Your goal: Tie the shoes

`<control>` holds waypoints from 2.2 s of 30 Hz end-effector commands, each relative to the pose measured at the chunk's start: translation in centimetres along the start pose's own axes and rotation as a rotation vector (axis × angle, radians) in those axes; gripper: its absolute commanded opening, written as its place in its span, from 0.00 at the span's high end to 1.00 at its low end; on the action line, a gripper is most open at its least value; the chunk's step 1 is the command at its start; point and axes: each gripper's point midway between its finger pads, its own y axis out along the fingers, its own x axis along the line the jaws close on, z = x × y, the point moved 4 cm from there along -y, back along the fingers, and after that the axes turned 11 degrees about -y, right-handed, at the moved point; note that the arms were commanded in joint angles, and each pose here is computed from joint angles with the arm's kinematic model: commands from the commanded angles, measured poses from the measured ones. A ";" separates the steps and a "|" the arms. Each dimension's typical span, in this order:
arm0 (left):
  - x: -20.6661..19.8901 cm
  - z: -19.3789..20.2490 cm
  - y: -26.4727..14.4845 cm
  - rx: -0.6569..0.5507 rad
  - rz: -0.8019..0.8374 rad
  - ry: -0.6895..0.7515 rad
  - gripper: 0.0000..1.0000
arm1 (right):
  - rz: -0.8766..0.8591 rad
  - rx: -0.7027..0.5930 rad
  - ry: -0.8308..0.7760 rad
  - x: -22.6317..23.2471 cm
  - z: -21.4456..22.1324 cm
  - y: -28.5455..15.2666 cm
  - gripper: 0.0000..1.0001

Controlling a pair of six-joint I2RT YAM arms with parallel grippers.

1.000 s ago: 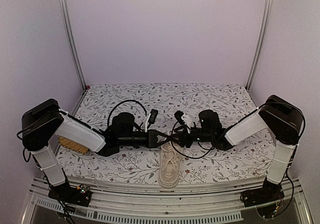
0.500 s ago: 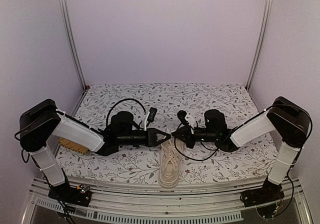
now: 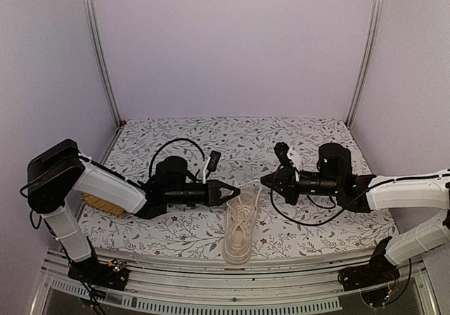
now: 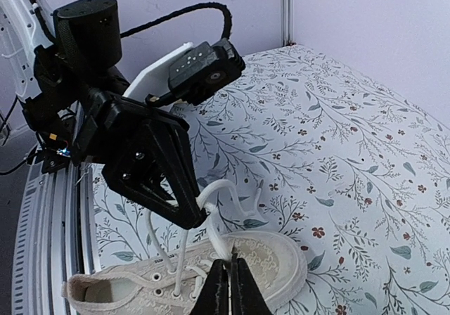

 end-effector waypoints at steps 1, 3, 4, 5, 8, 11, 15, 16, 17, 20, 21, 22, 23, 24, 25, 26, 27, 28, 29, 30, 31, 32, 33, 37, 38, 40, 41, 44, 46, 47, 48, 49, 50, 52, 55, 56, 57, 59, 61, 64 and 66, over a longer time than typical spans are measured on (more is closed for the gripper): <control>-0.1 -0.6 -0.1 -0.023 0.002 0.018 1.00 | -0.100 0.045 0.112 1.5 -1.6 -2.0 0.98; 0.0 -0.6 0.0 -0.021 0.002 0.019 1.00 | -0.143 0.043 0.140 2.1 -2.8 -2.7 0.98; -0.1 -0.6 0.0 -0.020 0.003 0.019 1.00 | -0.155 0.040 0.156 2.3 -3.2 -3.0 0.98; -0.1 -0.6 0.1 -0.017 0.006 0.018 1.00 | -0.162 0.036 0.163 2.4 -3.5 -3.2 0.98; -0.2 -0.5 0.3 -0.009 0.017 0.024 1.00 | -0.153 0.005 0.194 2.5 -3.5 -3.2 0.98; -0.1 -0.5 0.4 -0.009 0.015 0.024 1.00 | 0.017 0.079 0.267 0.4 -0.5 -2.2 0.94; -0.1 -0.4 0.4 -0.005 0.014 0.021 1.00 | 0.131 0.228 0.324 -0.9 4.5 -0.7 0.60; -0.1 -0.4 0.4 -0.005 0.015 0.022 1.00 | 0.122 0.245 0.334 -0.7 5.6 -0.2 0.58; -0.1 -0.4 0.3 -0.003 0.013 0.020 1.00 | 0.115 0.255 0.344 -0.6 6.4 0.1 0.57; 0.0 -0.2 0.4 0.002 0.011 0.019 1.00 | 0.099 0.299 0.388 -0.5 8.2 1.4 0.57; -0.1 -0.2 0.4 0.001 0.012 0.020 1.00 | 0.096 0.308 0.405 -0.6 8.4 1.8 0.57; -0.1 -0.2 0.4 0.001 0.011 0.019 1.00 | 0.088 0.317 0.414 -0.6 8.8 2.3 0.57; 0.0 -0.2 0.4 0.001 0.010 0.018 1.00 | 0.083 0.318 0.422 -0.6 8.9 2.7 0.56; -0.1 -0.2 0.4 -0.001 0.011 0.019 1.00 | 0.078 0.310 0.426 -0.7 8.9 3.1 0.56; -0.1 -0.2 0.4 -0.001 0.011 0.018 1.00 | 0.071 0.311 0.434 -0.7 9.1 3.5 0.55; -0.1 -0.2 0.4 0.000 0.011 0.018 1.00 | 0.067 0.307 0.435 -0.8 9.1 3.9 0.55; -0.2 -0.2 0.4 -0.001 0.013 0.018 1.00 | 0.065 0.312 0.437 -0.9 9.3 4.3 0.55; -0.2 -0.2 0.4 0.000 0.014 0.018 1.00 | 0.061 0.315 0.440 -0.9 9.5 4.6 0.55; -0.2 -0.2 0.4 0.001 0.013 0.019 1.00 | 0.056 0.314 0.440 -1.0 9.6 4.9 0.55; -0.2 -0.3 0.4 0.001 0.014 0.019 1.00 | 0.048 0.311 0.439 -1.0 9.7 5.1 0.56; -0.2 -0.2 0.4 0.001 0.013 0.019 1.00 | 0.035 0.304 0.441 -0.9 9.7 5.4 0.56; -0.2 -0.3 0.4 0.002 0.012 0.019 1.00 | 0.020 0.297 0.442 -0.8 9.6 5.6 0.57; -0.2 -0.2 0.4 0.002 0.011 0.018 1.00 | 0.004 0.294 0.443 -0.7 9.7 5.8 0.59; -0.3 -0.2 0.4 0.000 0.010 0.020 1.00 | -0.029 0.300 0.448 -0.2 10.2 6.1 0.87; -0.3 -0.3 0.3 -0.002 0.008 0.019 1.00 | -0.025 0.301 0.446 -0.2 10.2 5.9 0.95; -0.3 -0.3 0.3 -0.006 0.004 0.017 1.00 | -0.013 0.289 0.436 -0.2 9.5 5.2 0.97; -0.2 -0.3 0.3 -0.008 0.001 0.015 1.00 | -0.004 0.281 0.431 -0.3 9.0 4.8 0.98; 0.1 -0.5 0.4 -0.013 -0.026 0.000 1.00 | -0.006 0.256 0.411 -0.2 7.0 3.5 0.98; 0.6 -0.5 0.6 -0.009 -0.058 -0.018 1.00 | -0.040 0.209 0.393 0.3 5.1 2.4 0.98; 0.8 -0.6 0.7 -0.011 -0.072 -0.030 1.00 | -0.062 0.179 0.382 0.7 4.1 1.9 0.98; 1.0 -0.6 0.7 -0.012 -0.085 -0.039 1.00 | -0.091 0.144 0.368 1.2 3.0 1.6 0.98; 1.2 -0.6 0.7 -0.014 -0.094 -0.046 1.00 | -0.121 0.111 0.349 1.8 2.0 1.2 0.98; 1.3 -0.6 0.7 -0.018 -0.098 -0.052 1.00 | -0.149 0.082 0.330 2.4 1.2 1.0 0.98; 1.5 -0.5 0.7 -0.019 -0.104 -0.062 1.00 | -0.199 0.027 0.280 3.6 -0.1 1.0 0.98; 1.6 -0.5 0.8 -0.013 -0.102 -0.077 1.00 | -0.242 -0.015 0.224 4.8 -0.9 1.8 0.98; 1.5 -0.5 0.9 -0.014 -0.098 -0.081 1.00 | -0.249 -0.039 0.203 5.0 -1.2 1.9 0.98; 1.5 -0.5 0.9 -0.014 -0.098 -0.088 1.00 | -0.252 -0.063 0.188 5.2 -1.4 2.1 0.98; 1.4 -0.5 0.8 -0.015 -0.095 -0.097 1.00 | -0.252 -0.114 0.154 5.4 -2.1 2.5 0.98; 1.3 -0.6 0.8 -0.016 -0.092 -0.104 1.00 | -0.240 -0.139 0.126 5.5 -2.2 3.1 0.98; 1.2 -0.6 0.8 -0.012 -0.091 -0.111 1.00 | -0.225 -0.171 0.089 5.4 -2.3 4.0 0.98; 1.2 -0.6 0.8 -0.010 -0.091 -0.114 1.00 | -0.215 -0.187 0.078 5.2 -2.3 4.5 0.98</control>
